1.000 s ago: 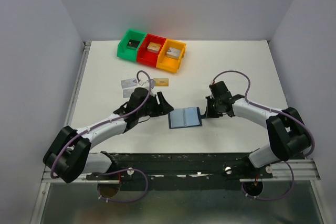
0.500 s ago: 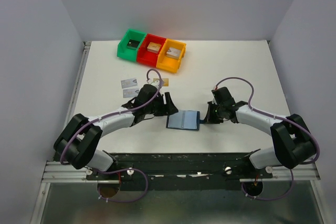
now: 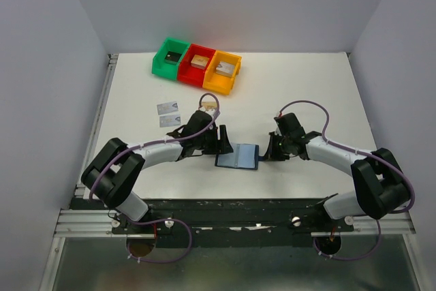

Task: Take the credit cards out of the card holder
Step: Remove the credit card from the card holder.

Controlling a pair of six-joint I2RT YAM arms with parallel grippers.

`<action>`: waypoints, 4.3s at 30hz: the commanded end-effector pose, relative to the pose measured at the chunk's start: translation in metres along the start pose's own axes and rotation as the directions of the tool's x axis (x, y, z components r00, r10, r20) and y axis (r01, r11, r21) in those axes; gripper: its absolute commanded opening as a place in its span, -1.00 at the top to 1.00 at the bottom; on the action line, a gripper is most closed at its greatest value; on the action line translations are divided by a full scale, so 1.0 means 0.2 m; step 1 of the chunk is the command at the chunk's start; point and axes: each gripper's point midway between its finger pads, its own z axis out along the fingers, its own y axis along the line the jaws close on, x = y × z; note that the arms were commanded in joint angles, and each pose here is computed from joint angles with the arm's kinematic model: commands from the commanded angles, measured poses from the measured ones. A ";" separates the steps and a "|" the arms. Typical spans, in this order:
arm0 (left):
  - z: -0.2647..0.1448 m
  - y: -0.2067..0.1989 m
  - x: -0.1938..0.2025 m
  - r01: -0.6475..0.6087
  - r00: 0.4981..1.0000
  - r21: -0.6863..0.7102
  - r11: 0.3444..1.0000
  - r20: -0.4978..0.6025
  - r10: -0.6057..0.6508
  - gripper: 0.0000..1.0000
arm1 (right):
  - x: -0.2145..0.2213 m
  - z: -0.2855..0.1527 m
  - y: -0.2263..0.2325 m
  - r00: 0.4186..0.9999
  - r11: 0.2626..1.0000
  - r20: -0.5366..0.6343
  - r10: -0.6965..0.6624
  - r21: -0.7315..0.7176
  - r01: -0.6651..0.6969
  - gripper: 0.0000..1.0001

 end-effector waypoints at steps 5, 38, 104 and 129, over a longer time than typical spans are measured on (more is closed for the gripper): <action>0.01 -0.02 0.02 -0.031 0.999 0.002 1.000 -0.033 0.031 -0.47 | -0.01 0.01 0.02 1.000 1.000 0.004 0.005 -0.026 -0.005 0.99; 0.03 -0.24 0.02 -0.152 0.987 0.182 0.972 -0.022 0.159 -0.50 | 0.01 0.02 0.03 1.000 0.999 -0.012 0.009 -0.049 -0.010 0.99; 0.09 -0.32 0.02 -0.381 0.925 -0.065 0.922 -0.050 0.378 -0.48 | 0.01 0.00 0.05 1.000 0.998 -0.003 -0.009 -0.068 0.009 0.99; 0.18 -0.24 0.08 -0.422 0.905 -0.168 0.891 -0.146 0.401 -0.49 | -0.01 -0.06 0.16 0.996 0.976 0.072 -0.047 -0.209 0.061 0.99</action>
